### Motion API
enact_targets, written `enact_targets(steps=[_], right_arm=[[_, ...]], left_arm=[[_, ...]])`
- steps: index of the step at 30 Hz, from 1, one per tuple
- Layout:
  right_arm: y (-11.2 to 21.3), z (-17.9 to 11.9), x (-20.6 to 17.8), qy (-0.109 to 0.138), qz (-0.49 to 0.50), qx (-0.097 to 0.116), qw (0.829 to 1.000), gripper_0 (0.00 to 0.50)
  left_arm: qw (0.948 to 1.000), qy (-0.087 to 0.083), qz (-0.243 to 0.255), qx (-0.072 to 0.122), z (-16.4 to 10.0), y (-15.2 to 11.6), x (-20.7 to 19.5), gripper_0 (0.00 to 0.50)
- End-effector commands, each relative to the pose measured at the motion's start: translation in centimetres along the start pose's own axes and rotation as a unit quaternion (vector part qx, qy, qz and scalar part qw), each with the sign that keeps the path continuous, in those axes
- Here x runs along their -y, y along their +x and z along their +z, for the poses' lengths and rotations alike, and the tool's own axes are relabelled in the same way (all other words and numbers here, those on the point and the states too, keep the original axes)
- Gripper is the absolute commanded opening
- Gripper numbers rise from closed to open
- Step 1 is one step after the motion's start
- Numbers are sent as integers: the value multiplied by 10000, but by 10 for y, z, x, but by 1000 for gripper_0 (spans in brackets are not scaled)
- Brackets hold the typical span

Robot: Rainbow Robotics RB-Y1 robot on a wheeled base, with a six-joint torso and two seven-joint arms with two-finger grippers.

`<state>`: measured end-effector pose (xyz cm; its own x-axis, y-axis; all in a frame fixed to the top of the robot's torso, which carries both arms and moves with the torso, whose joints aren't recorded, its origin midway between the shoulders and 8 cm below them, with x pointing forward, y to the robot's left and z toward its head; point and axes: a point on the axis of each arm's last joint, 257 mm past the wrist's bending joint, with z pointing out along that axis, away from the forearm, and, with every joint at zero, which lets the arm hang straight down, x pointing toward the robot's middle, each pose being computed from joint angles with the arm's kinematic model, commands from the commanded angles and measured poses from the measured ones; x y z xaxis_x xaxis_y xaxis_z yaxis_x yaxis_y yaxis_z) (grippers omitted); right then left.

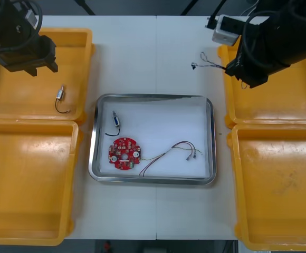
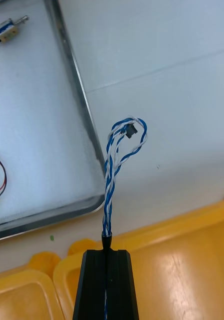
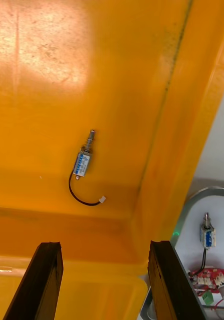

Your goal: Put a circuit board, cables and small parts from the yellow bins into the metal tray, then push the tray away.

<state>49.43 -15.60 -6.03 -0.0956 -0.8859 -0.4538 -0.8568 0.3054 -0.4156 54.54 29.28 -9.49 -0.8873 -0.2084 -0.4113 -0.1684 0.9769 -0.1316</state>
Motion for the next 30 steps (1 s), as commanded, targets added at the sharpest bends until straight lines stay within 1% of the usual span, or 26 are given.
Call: enact_targets(steps=[1,3,5,7,8,9,11,12,14,15,18,20,21,23,25,28,30], right_arm=[[-24,21,-33,-184,-731,154,9970,0],[-27,29,-40,-226,-889,171,9956,0],[-34,44,-52,-271,-1134,180,9930,0],[-36,51,-57,-284,-1240,175,9917,0],[-39,63,-66,-332,-1354,180,9901,0],[-39,67,-68,-349,-1381,185,9896,0],[-43,84,-79,-451,-1410,234,9887,0],[-44,88,-81,-488,-1394,249,9887,0],[-49,105,-93,-659,-1301,339,9887,0],[-49,109,-97,-702,-1300,333,9885,0],[-51,126,-104,-737,-1418,225,9869,0],[-49,138,-106,-737,-1444,101,9867,0],[-48,143,-105,-733,-1438,72,9869,0],[-46,149,-107,-760,-1417,24,9870,0],[-43,157,-103,-730,-1418,-47,9872,0],[-41,163,-99,-697,-1438,-138,9870,0],[-38,166,-97,-694,-1444,-212,9869,0]], left_arm=[[9965,51,717,428,-28,-37,-15,500],[9953,30,870,413,-23,-39,-19,500],[9936,-1,1052,416,-18,-41,-23,500],[9930,-19,1107,414,-15,-41,-26,500],[9918,-38,1207,409,-10,-42,-29,500],[9914,-46,1245,412,-8,-43,-30,500],[9891,-84,1406,421,0,-43,-33,500],[9887,-97,1436,415,2,-43,-33,500],[9875,-143,1520,398,13,-39,-36,500],[9873,-145,1534,386,16,-37,-36,500],[9849,-164,1687,365,35,-26,-35,500],[9843,-120,1724,369,49,-18,-36,500],[9841,-109,1732,375,55,-15,-37,500],[9837,-86,1755,393,60,-13,-36,500],[9830,-71,1794,381,70,-8,-34,500],[9814,-200,1865,400,77,-7,-32,500],[9803,-274,1903,457,79,-10,-31,500]])
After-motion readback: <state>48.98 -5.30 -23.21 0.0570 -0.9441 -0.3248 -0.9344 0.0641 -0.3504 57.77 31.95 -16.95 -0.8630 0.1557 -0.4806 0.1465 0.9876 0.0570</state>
